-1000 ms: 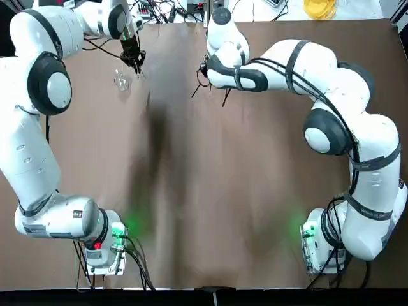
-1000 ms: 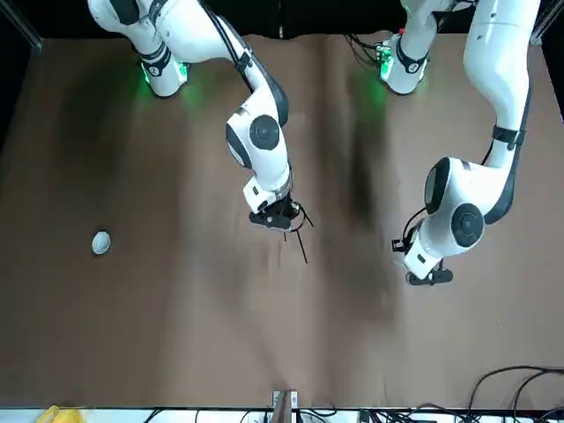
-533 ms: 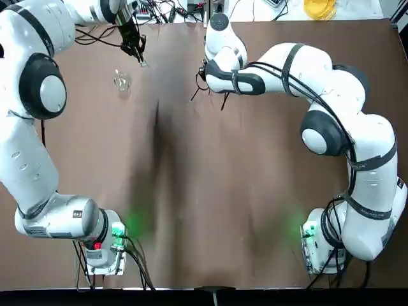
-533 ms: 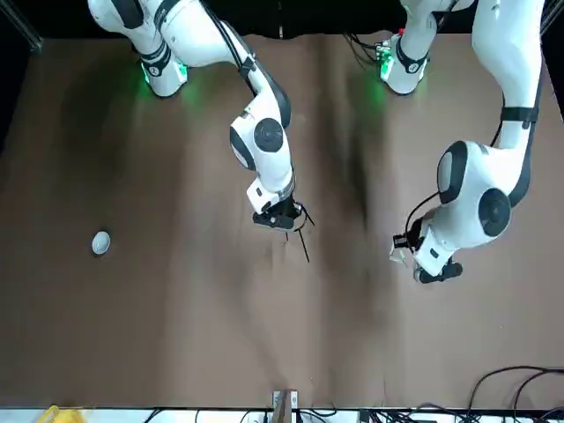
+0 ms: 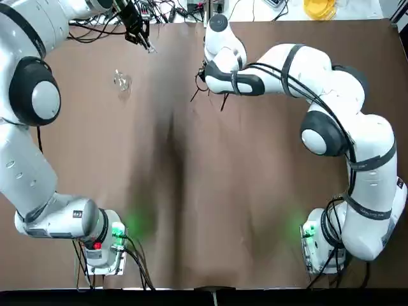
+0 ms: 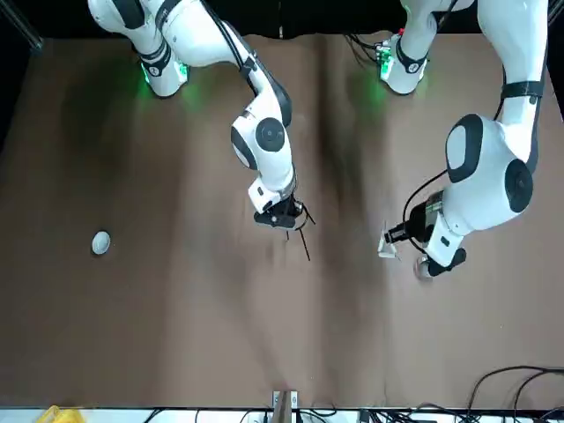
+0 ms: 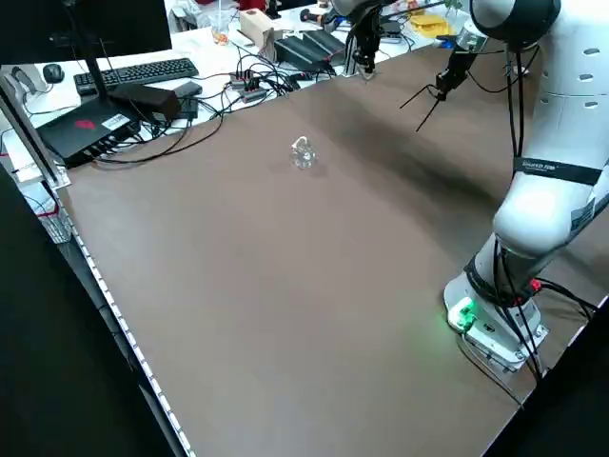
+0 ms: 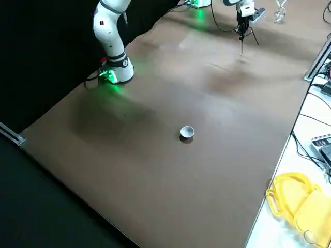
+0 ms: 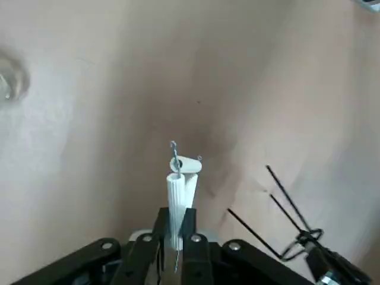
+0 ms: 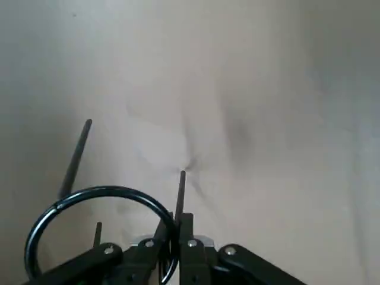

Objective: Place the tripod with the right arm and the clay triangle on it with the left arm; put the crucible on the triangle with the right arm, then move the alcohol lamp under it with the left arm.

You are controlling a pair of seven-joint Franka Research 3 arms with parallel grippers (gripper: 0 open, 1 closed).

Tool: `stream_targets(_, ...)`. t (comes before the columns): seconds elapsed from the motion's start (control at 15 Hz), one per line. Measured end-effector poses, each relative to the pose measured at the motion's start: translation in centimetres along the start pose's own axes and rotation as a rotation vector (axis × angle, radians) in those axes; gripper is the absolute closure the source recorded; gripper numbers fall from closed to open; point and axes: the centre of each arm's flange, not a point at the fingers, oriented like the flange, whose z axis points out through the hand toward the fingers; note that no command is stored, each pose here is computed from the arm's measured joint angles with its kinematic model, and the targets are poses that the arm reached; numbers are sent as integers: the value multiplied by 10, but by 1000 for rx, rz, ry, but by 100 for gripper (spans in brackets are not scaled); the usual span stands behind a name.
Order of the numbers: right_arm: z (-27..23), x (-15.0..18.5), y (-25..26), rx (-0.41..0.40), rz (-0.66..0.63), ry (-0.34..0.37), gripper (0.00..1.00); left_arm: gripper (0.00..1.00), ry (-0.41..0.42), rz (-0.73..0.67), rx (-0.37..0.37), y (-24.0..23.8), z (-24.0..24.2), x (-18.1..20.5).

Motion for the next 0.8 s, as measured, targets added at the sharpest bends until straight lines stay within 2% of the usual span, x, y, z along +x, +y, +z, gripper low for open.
stream_targets(0.13, 5, -3, -1, -5, -4, -4, 91, 87, -7, -15, -7, 7, -8, -3)
stream_targets(0.27, 7, -4, -1, -7, -6, -6, 81, 87, -12, -27, -14, 11, -16, -3)
stream_targets(0.53, 5, -3, -2, -3, -6, -3, 74, 87, -14, -36, -23, 12, -21, -3)
stream_targets(0.73, 3, -3, -4, 3, -5, 1, 50, 87, -18, -39, -24, 13, -21, -4)
stream_targets(0.8, 3, -2, -4, 4, -3, 1, 50, 87, -19, -40, -25, 14, -20, -4)
